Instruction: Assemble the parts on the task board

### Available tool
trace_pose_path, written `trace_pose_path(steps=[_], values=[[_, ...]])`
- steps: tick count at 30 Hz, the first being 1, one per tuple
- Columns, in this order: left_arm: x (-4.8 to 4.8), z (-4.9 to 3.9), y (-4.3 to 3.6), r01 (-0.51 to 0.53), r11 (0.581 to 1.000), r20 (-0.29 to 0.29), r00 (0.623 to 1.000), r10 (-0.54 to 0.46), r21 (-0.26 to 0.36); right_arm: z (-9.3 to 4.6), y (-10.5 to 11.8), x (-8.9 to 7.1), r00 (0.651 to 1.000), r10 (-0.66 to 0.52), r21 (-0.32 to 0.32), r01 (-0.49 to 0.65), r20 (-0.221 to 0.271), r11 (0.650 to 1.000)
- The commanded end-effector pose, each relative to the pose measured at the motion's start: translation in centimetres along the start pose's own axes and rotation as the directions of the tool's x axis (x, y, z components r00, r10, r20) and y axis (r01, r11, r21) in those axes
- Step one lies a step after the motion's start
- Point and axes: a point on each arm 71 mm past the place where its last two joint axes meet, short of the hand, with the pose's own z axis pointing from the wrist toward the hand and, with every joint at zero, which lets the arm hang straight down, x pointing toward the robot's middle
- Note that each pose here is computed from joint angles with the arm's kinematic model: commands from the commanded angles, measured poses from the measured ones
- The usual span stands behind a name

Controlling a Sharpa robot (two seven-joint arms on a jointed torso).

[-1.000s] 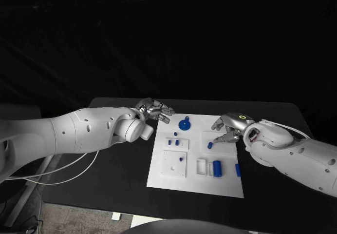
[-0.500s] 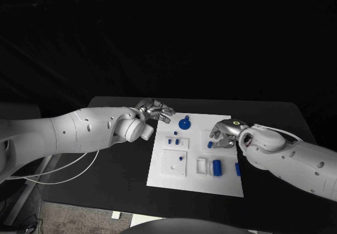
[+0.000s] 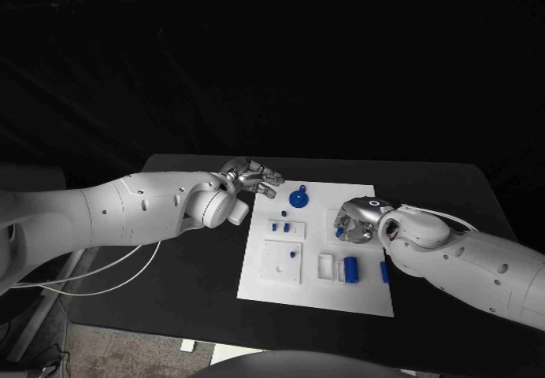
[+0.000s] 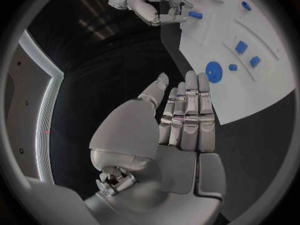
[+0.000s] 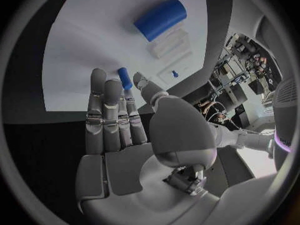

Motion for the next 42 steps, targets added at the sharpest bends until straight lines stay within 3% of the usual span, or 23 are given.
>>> trace_pose_path(steps=[1, 21, 42], values=[[0.20, 0.00, -0.14, 0.007, 1.000, -0.017, 1.000, -0.007, 0.012, 0.13, 0.14, 0.33, 1.000, -0.017, -0.009, 0.017, -0.011, 1.000], [0.17, -0.10, -0.10, 0.008, 1.000, -0.021, 1.000, -0.008, 0.009, 0.59, 0.26, 1.14, 1.000, -0.017, 0.002, 0.017, 0.005, 1.000], [-0.08, -0.10, -0.04, 0.005, 1.000, -0.016, 1.000, -0.005, 0.008, -0.27, -0.29, 0.25, 0.986, -0.034, 0.039, 0.028, 0.164, 0.999]])
